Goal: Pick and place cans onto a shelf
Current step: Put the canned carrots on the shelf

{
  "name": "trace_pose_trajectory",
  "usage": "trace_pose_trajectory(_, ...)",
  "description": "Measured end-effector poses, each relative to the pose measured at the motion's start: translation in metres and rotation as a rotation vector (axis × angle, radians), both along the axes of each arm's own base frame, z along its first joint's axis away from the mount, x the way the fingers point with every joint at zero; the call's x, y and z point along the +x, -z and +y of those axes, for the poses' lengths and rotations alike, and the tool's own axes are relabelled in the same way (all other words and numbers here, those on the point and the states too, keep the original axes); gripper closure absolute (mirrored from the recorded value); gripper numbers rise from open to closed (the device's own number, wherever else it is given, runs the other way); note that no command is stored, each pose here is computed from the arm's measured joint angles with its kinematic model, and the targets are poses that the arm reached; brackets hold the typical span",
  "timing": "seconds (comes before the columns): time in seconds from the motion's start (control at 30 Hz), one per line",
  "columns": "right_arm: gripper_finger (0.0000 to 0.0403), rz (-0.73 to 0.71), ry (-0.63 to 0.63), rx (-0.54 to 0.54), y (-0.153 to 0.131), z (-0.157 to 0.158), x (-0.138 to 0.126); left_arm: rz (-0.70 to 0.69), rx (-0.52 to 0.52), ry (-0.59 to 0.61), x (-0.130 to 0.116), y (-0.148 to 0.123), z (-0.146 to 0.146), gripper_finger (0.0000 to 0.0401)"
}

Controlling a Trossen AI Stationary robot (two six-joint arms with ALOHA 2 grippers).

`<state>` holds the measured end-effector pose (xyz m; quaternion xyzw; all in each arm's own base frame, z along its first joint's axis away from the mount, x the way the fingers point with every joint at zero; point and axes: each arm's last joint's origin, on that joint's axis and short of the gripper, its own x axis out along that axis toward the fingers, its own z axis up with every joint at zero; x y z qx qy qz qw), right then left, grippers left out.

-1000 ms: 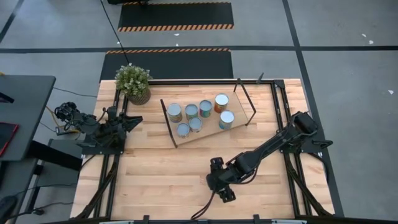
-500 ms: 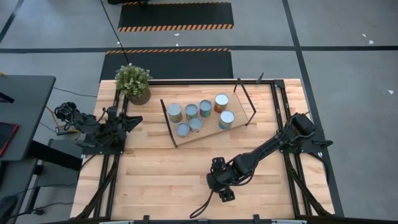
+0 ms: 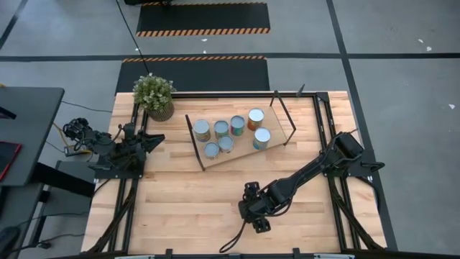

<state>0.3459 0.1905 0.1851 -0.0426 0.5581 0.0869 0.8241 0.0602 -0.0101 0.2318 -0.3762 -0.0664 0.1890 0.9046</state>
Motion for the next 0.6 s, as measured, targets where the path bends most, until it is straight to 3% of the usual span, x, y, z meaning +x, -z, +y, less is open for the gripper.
trace_pose_trajectory(0.23, 0.0003, 0.007, -0.004, 0.007, 0.015, 0.006, 0.005, -0.004, -0.002, 0.000, 0.000, 0.000, 0.000, 0.0305)
trace_pose_trajectory(0.6, 0.0013, 0.016, 0.007, -0.004, 0.015, 0.002, 0.005, -0.013, -0.008, 0.001, 0.000, -0.001, 0.000, 0.0305)
